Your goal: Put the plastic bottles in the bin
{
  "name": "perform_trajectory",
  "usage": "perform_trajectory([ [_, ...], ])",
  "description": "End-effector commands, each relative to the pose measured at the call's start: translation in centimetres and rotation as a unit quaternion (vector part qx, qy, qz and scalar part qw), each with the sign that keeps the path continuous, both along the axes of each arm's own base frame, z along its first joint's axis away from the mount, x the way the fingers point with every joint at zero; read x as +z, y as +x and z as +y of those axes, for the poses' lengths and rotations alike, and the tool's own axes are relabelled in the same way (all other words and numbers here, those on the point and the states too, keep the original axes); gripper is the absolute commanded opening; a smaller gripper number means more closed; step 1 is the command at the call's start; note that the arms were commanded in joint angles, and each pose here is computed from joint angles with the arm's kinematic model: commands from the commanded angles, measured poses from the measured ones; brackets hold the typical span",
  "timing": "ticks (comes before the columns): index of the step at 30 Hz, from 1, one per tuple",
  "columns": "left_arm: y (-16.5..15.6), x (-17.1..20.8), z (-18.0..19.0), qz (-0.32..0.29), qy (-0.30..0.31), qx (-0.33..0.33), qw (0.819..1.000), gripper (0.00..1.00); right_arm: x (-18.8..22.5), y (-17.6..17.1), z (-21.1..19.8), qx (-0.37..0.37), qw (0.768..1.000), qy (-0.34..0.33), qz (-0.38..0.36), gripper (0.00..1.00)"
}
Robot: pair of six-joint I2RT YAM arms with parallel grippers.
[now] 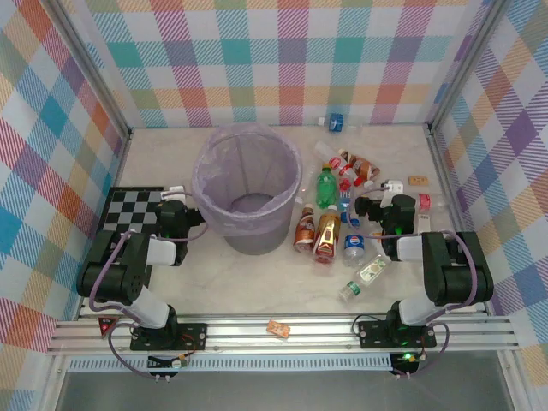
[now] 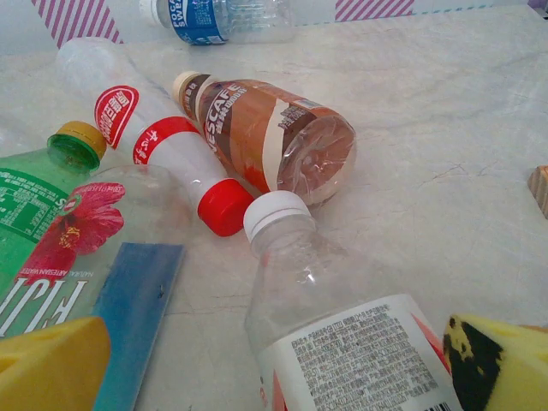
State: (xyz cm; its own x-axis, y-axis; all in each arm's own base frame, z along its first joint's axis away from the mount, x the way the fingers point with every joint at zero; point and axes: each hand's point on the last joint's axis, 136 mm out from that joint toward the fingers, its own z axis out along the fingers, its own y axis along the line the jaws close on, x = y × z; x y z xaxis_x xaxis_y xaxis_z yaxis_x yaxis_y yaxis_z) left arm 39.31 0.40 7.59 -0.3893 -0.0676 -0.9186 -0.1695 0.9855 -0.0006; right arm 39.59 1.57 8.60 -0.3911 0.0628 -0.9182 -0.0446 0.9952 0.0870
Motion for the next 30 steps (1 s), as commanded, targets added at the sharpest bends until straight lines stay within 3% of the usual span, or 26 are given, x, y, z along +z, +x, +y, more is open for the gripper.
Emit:
perform_trajectory([
  [1,0.4,0.8,-0.3,-0.018,-0.005,-0.005,1.000,1.00,0.5,0.2,0.1,0.007,1.000,-0.003,-0.010,0.99],
  [23,0.5,0.8,-0.2,-0.017,-0.007,-0.005,1.000,1.00,0.5,0.2,0.1,0.007,1.000,-0.002,-0.008,0.99],
  [30,-0.9,4.4,1.9,-0.032,-0.008,0.059,0.998,1.00,4.2,0.2,-0.2,-0.002,1.000,-0.003,0.021,0.99],
])
